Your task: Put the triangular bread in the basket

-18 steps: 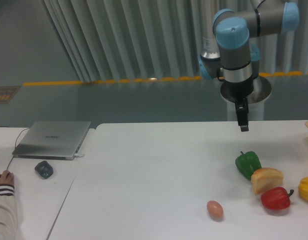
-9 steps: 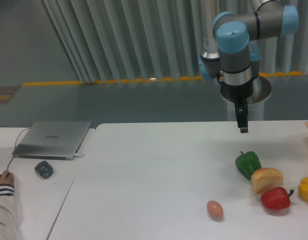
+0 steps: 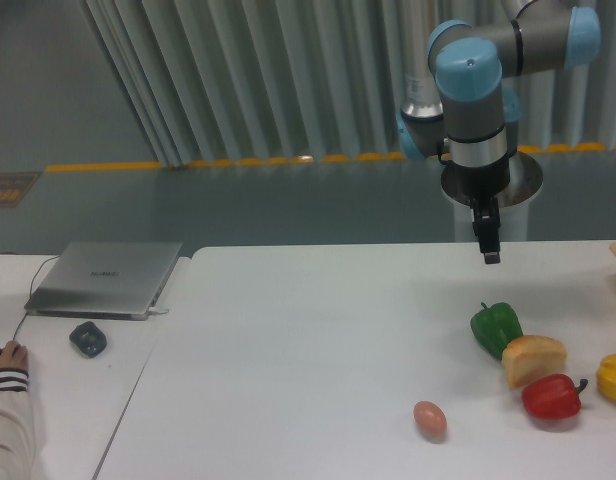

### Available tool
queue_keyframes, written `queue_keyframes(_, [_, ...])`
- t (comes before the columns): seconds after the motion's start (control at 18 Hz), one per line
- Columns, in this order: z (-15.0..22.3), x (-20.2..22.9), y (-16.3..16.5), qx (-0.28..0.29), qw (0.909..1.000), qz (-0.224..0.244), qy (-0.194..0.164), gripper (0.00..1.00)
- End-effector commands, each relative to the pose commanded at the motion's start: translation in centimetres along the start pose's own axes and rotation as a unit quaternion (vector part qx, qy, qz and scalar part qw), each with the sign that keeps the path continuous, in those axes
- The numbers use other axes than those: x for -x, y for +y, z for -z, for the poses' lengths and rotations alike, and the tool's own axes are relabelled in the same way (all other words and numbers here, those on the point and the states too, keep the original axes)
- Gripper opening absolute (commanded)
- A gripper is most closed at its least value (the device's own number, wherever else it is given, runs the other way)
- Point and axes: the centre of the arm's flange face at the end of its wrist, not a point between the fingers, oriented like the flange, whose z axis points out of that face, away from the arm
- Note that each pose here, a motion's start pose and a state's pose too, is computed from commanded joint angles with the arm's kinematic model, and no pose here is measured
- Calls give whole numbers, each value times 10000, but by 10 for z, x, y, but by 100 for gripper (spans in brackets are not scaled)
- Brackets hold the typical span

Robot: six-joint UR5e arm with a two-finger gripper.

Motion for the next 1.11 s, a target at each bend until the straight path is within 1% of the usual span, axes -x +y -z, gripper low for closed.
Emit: queue_keyframes(1.11, [1, 0, 1, 31, 10000, 23, -3, 100])
